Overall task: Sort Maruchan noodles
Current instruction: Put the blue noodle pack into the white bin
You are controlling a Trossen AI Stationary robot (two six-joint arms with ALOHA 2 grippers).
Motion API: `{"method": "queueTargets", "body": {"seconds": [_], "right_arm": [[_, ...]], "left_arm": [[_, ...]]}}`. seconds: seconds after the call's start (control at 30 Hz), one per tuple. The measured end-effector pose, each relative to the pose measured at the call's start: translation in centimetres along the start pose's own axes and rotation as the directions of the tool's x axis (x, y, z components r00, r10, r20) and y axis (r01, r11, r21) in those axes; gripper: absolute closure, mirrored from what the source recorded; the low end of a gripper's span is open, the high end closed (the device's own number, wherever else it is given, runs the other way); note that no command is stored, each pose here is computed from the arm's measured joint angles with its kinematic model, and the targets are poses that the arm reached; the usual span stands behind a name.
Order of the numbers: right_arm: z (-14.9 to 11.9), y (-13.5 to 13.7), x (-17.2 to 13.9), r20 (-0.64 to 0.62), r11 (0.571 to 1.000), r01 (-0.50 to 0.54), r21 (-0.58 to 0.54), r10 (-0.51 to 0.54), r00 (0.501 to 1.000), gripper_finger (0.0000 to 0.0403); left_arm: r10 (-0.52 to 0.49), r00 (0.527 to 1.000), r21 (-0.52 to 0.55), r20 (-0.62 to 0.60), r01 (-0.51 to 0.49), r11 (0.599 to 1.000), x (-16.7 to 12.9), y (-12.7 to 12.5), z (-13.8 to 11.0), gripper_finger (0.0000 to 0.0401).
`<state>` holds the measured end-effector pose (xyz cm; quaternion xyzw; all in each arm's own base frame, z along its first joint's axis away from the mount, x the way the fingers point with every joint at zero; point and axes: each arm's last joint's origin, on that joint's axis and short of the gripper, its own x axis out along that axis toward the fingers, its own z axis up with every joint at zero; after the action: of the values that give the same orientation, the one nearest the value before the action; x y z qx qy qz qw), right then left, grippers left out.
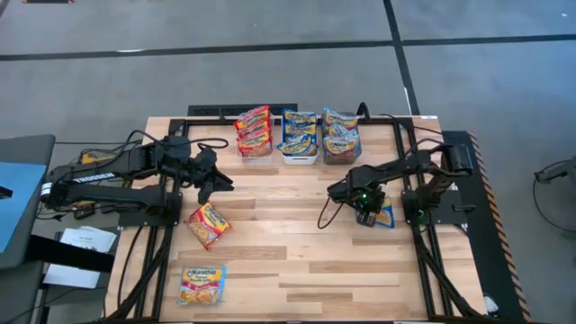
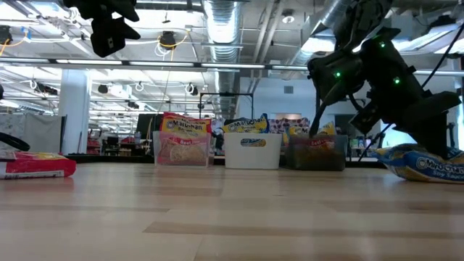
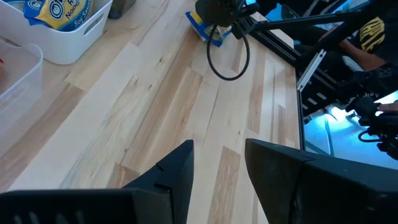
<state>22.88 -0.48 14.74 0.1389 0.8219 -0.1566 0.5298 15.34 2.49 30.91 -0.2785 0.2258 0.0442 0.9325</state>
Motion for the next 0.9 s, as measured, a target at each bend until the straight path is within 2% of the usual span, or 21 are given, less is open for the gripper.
{"method": "queueTargets", "body": {"seconds": [0.1, 0.3, 0.47, 0.7, 0.9], "right_arm": [[0.0, 0.0, 0.0, 0.002, 1.000, 0.000, 0.000, 0.000, 1.000, 0.0391], [-0.3, 0.3, -0.4, 0.012, 1.000, 0.008, -0.001, -0.008, 1.000, 0.0395], [-0.5, 1.4, -1.8, 0.053, 0.998, 0.066, -0.004, -0.065, 0.996, 0.0398], [0.0, 3.1, -5.0, 0.210, 0.995, 0.103, -0.015, -0.098, 0.973, 0.0399], [0.7, 3.5, -8.4, 0.372, 0.989, 0.147, 0.000, -0.136, 0.918, 0.0399]], "left_arm": [[0.000, 1.000, 0.000, 0.000, 0.000, 1.000, 0.0, 0.0, 0.0, 0.0271], [0.000, 1.000, 0.000, 0.000, 0.000, 1.000, 0.0, 0.0, 0.0, 0.0271], [0.005, 1.000, 0.000, 0.003, -0.005, 1.000, 0.0, 0.0, 0.0, 0.0271], [0.026, 1.000, -0.005, 0.014, -0.025, 1.000, 0.0, 0.1, 0.0, 0.0271], [0.025, 1.000, -0.005, 0.014, -0.025, 1.000, 0.0, 0.1, 0.0, 0.0271]]}}
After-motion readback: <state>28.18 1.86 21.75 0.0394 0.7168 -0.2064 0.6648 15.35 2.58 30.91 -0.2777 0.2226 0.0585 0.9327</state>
